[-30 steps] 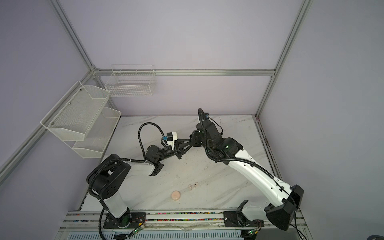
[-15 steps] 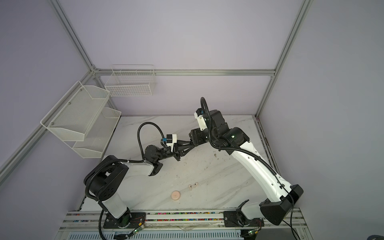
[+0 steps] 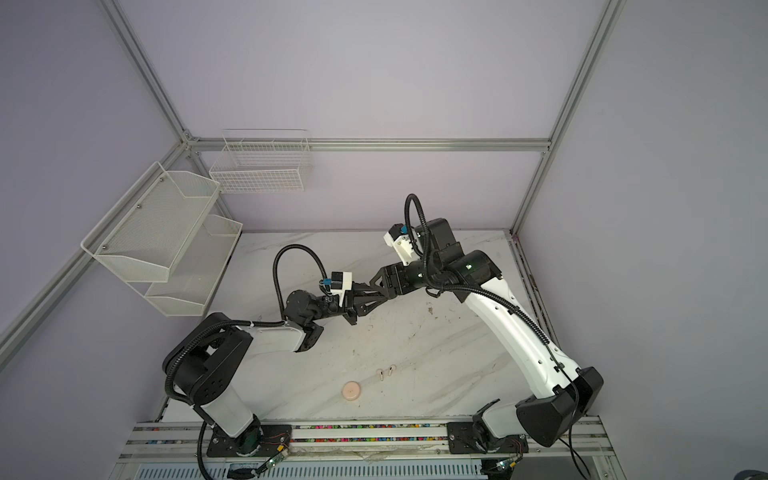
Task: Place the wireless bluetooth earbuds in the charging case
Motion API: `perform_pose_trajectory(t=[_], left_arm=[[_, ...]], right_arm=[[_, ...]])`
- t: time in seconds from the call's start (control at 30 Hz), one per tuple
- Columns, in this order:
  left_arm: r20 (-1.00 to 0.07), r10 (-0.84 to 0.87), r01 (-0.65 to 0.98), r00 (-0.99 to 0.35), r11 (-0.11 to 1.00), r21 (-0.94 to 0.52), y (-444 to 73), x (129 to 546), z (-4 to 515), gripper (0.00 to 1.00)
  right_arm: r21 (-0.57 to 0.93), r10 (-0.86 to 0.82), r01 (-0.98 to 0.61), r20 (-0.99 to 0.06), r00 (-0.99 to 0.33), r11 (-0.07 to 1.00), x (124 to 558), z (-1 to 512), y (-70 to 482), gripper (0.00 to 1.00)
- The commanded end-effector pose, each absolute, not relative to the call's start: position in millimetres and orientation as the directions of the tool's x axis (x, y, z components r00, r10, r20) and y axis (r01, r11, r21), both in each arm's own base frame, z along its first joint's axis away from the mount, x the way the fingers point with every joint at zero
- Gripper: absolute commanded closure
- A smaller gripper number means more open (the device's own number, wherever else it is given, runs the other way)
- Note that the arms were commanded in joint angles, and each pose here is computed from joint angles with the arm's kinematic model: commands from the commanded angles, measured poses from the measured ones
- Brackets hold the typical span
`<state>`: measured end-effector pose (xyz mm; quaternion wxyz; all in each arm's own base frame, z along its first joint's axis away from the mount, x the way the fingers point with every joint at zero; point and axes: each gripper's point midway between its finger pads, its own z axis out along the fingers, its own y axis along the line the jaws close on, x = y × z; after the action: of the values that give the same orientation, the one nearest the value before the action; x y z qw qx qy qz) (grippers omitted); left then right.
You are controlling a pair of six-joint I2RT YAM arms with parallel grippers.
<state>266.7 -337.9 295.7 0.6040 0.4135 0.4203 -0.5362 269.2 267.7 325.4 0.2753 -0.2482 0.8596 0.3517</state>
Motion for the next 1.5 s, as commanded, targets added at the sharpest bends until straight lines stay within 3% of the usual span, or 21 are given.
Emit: perform_pose_trajectory(t=[0.0, 0.23, 0.8, 1.0, 1.07, 1.23, 1.47], left_arm=[[-0.939, -0.328, 0.994, 0.105, 0.077, 0.084, -328.2, 255.6, 303.7, 1.0], [-0.942, -0.326, 0.995, 0.085, 0.075, 0.064, -329.2, 257.9, 301.1, 1.0], [-0.945, -0.321, 0.996, 0.063, 0.076, 0.04, -328.7, 258.3, 296.5, 1.0], [-0.947, -0.319, 0.996, 0.043, 0.089, 0.016, -322.9, 254.7, 293.1, 1.0], [-0.948, -0.318, 0.997, 0.024, 0.083, -0.003, -319.8, 250.6, 292.4, 1.0], [-0.94, -0.34, 0.992, -0.039, 0.099, -0.076, -304.0, 243.0, 297.0, 1.0], [-0.921, -0.372, 0.982, -0.117, 0.093, -0.163, -286.9, 235.2, 305.9, 1.0]], right_arm=[[0.502, -0.25, -0.631, -0.63, -0.735, 0.591, 256.9, 325.7, 269.5, 0.26], [0.508, -0.237, -0.625, -0.632, -0.738, 0.592, 255.2, 330.5, 268.2, 0.32], [0.499, -0.217, -0.637, -0.662, -0.718, 0.588, 249.1, 346.1, 262.8, 0.3], [0.354, -0.198, -0.642, -0.754, -0.626, 0.68, 259.0, 363.4, 238.8, 0.3], [0.274, -0.219, -0.709, -0.826, -0.52, 0.649, 247.6, 373.0, 231.5, 0.32], [0.239, -0.088, -0.828, -0.941, -0.326, 0.508, 206.0, 388.2, 229.2, 0.35], [0.332, -0.021, -0.9, -0.936, -0.352, 0.283, 185.2, 369.7, 255.4, 0.37]])
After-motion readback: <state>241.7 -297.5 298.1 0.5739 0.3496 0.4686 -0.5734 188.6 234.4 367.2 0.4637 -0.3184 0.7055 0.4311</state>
